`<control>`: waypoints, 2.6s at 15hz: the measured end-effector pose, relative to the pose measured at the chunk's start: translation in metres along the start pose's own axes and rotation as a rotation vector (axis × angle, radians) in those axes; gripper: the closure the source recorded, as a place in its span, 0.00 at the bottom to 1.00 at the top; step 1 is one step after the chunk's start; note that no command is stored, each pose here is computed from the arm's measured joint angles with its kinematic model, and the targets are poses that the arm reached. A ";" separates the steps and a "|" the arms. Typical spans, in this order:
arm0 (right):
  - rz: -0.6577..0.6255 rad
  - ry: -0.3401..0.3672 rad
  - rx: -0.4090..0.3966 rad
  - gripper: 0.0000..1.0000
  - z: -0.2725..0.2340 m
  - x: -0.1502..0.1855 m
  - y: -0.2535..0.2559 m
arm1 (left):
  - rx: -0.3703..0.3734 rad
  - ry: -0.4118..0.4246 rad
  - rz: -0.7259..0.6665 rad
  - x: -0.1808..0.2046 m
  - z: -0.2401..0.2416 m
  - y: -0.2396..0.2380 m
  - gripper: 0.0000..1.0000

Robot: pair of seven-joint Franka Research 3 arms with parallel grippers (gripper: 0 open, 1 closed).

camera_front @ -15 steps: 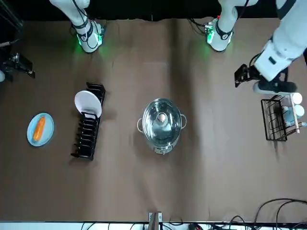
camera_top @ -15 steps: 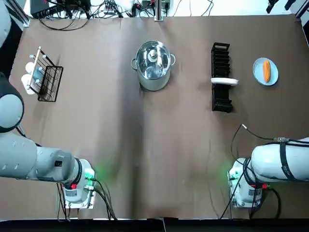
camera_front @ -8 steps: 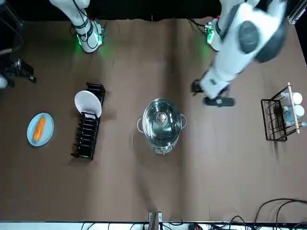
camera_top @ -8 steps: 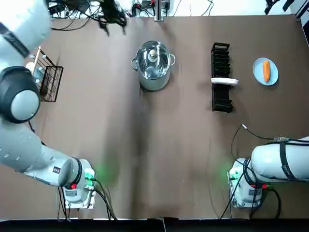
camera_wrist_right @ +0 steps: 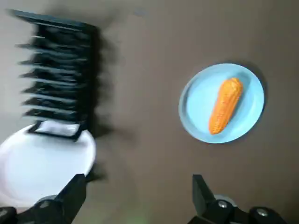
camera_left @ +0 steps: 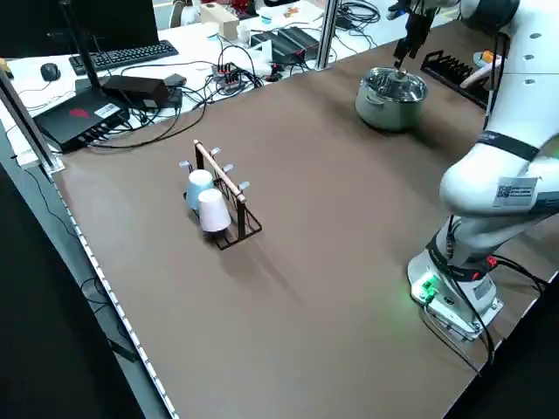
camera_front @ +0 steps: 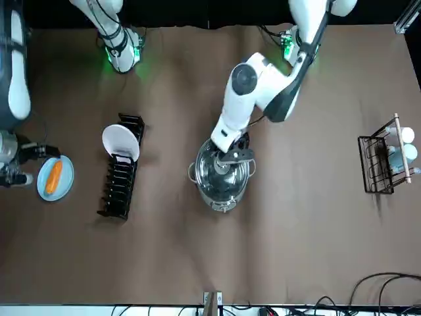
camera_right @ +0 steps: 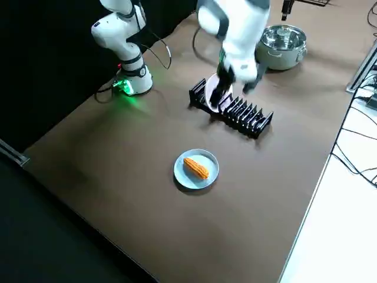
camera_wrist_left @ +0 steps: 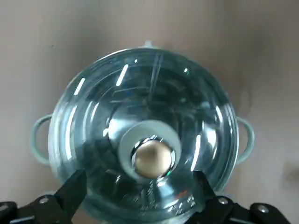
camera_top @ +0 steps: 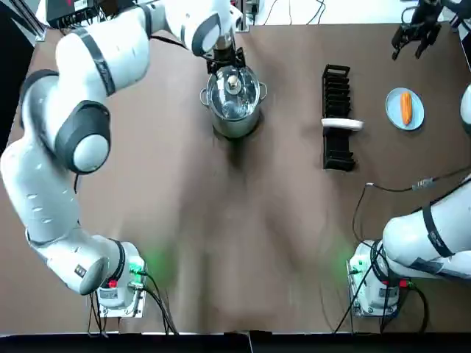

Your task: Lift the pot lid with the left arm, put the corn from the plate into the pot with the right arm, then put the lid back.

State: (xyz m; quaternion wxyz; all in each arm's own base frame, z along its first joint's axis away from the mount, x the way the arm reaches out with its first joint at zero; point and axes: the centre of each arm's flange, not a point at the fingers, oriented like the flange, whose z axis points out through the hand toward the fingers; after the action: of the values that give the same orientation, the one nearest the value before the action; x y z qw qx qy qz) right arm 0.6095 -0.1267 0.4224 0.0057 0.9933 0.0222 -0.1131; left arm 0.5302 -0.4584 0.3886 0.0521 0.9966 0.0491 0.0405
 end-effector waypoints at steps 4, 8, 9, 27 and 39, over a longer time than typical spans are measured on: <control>0.067 0.016 0.009 0.00 0.073 0.028 0.055 | 0.012 0.058 -0.035 0.012 0.034 0.013 0.00; 0.125 0.034 0.019 0.00 0.120 0.036 0.096 | 0.029 0.080 -0.062 0.010 0.041 0.018 0.00; 0.137 0.039 0.021 0.00 0.131 0.037 0.104 | 0.026 0.082 -0.075 0.010 0.043 0.018 0.00; 0.174 0.026 0.047 0.22 0.236 0.023 0.149 | 0.026 0.054 -0.135 0.002 0.052 0.024 0.31; 0.158 0.111 0.020 0.46 0.222 0.037 0.146 | 0.056 0.022 -0.204 0.025 -0.011 -0.004 0.49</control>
State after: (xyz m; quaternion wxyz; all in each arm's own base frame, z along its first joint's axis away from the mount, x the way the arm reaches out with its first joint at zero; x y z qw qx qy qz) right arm 0.6023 -0.2741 0.1989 0.0036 0.9967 -0.0569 -0.0572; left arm 0.5535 -0.4512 0.4011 0.0274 0.9870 0.1523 0.0445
